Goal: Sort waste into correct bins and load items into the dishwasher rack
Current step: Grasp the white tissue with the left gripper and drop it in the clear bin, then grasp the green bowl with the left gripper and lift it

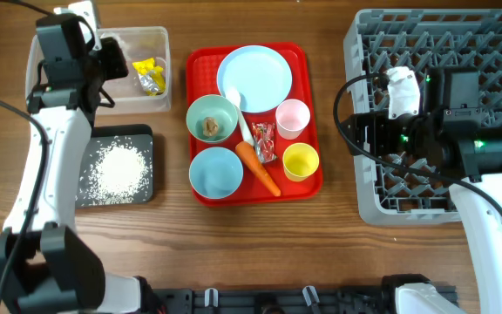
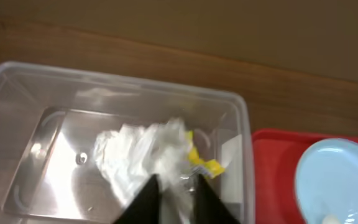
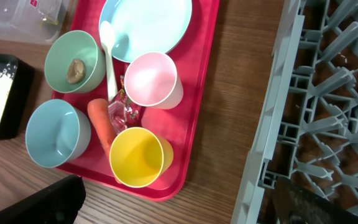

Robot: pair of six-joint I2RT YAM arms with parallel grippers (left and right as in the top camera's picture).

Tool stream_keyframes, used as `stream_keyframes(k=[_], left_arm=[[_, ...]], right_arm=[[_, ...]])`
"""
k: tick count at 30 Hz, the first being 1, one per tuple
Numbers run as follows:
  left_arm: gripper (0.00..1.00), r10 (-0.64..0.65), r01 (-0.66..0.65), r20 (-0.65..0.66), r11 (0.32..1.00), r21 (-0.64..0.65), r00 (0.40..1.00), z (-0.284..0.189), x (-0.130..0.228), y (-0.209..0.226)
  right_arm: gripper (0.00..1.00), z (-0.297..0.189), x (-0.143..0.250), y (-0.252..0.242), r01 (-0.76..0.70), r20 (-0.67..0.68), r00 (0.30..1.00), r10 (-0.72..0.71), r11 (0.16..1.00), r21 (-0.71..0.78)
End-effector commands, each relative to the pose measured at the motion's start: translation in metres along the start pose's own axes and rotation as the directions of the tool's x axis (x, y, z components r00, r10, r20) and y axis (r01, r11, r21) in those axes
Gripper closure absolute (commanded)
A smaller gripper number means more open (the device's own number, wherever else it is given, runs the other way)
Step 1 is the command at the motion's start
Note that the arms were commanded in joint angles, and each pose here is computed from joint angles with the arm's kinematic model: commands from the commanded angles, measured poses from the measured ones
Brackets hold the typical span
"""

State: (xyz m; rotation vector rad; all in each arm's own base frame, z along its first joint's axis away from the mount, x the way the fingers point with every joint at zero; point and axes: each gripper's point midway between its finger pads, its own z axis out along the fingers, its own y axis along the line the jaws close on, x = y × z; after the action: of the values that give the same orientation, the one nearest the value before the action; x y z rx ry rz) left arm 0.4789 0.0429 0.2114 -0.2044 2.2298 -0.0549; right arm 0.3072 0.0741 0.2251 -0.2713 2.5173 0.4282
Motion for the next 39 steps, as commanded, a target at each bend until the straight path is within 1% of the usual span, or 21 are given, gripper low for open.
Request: stream_keyframes(k=[1,5,6,9,10,13,15,18,21,25,27,29,30,32,33,35,37,39], left_arm=[[0.00,-0.011,0.012,-0.087,1.000,0.009,0.996,0.029,0.026,-0.001],[0.00,0.013,-0.003,-0.088,0.993,0.115,0.996,0.024,0.026,-0.031],[0.00,0.076,-0.058,-0.091,0.981,0.186,0.993,0.006,0.028,-0.066],[0.01,0.178,-0.141,-0.132,0.957,0.255,0.975,-0.007,0.048,-0.104],[0.02,0.218,-0.166,-0.166,0.945,0.283,0.962,-0.012,0.063,-0.122],[0.09,0.302,-0.200,-0.276,0.918,0.343,0.912,-0.021,0.105,-0.152],[0.14,0.377,-0.227,-0.367,0.893,0.389,0.850,-0.029,0.144,-0.173],[0.18,0.457,-0.270,-0.422,0.861,0.431,0.783,-0.027,0.182,-0.197],[0.20,0.501,-0.320,-0.460,0.851,0.416,0.734,-0.010,0.210,-0.203],[0.26,0.512,-0.319,-0.543,0.853,0.413,0.666,0.016,0.251,-0.200],[0.30,0.513,-0.319,-0.563,0.854,0.411,0.648,0.021,0.260,-0.197],[0.34,0.513,-0.319,-0.563,0.854,0.411,0.648,0.022,0.261,-0.198],[0.39,0.513,-0.319,-0.558,0.854,0.412,0.653,0.023,0.260,-0.199],[0.58,0.512,-0.319,-0.545,0.853,0.413,0.664,0.025,0.258,-0.201],[0.66,0.512,-0.319,-0.539,0.852,0.414,0.669,0.026,0.256,-0.202],[0.78,0.512,-0.319,-0.532,0.852,0.415,0.675,0.027,0.254,-0.203],[0.96,0.507,-0.317,-0.527,0.854,0.413,0.682,0.026,0.250,-0.205],[0.96,0.464,-0.283,-0.529,0.877,0.389,0.711,0.023,0.240,-0.208]], right_arm=[[0.00,0.000,-0.006,0.000,0.000,0.012,1.000,0.000,1.000,0.005],[0.00,0.000,-0.005,0.000,0.002,0.009,1.000,-0.002,1.000,0.006],[0.00,0.000,-0.005,0.000,0.002,0.009,1.000,-0.002,1.000,0.006],[0.00,0.000,-0.006,0.000,0.001,0.011,1.000,-0.001,1.000,0.005],[0.00,0.000,-0.006,0.000,0.001,0.012,1.000,-0.001,1.000,0.005],[0.00,0.000,-0.005,0.000,-0.001,0.008,1.000,0.000,1.000,0.005],[0.00,0.000,-0.005,0.000,0.000,0.008,1.000,0.000,1.000,0.006],[0.00,0.000,-0.006,0.000,0.003,0.014,1.000,-0.003,1.000,0.006],[0.00,0.000,-0.005,0.000,0.001,0.009,1.000,-0.001,1.000,0.005],[0.00,0.000,-0.002,0.000,-0.002,-0.002,1.000,0.002,1.000,0.005],[0.00,0.000,-0.003,0.000,-0.001,-0.001,1.000,0.001,1.000,0.005],[0.00,0.000,-0.003,0.000,-0.001,-0.001,1.000,0.001,1.000,0.005],[0.00,0.000,-0.003,0.000,-0.001,-0.001,1.000,0.001,1.000,0.005],[0.00,0.000,-0.003,0.000,-0.001,-0.001,1.000,0.001,1.000,0.005],[0.00,0.000,-0.003,0.000,-0.002,-0.001,1.000,0.002,1.000,0.005],[0.00,0.000,-0.003,0.000,-0.001,-0.001,1.000,0.001,1.000,0.005],[0.00,0.000,-0.003,0.000,-0.001,-0.001,1.000,0.001,1.000,0.005],[0.00,0.000,-0.003,0.000,-0.001,0.000,1.000,0.001,1.000,0.005]])
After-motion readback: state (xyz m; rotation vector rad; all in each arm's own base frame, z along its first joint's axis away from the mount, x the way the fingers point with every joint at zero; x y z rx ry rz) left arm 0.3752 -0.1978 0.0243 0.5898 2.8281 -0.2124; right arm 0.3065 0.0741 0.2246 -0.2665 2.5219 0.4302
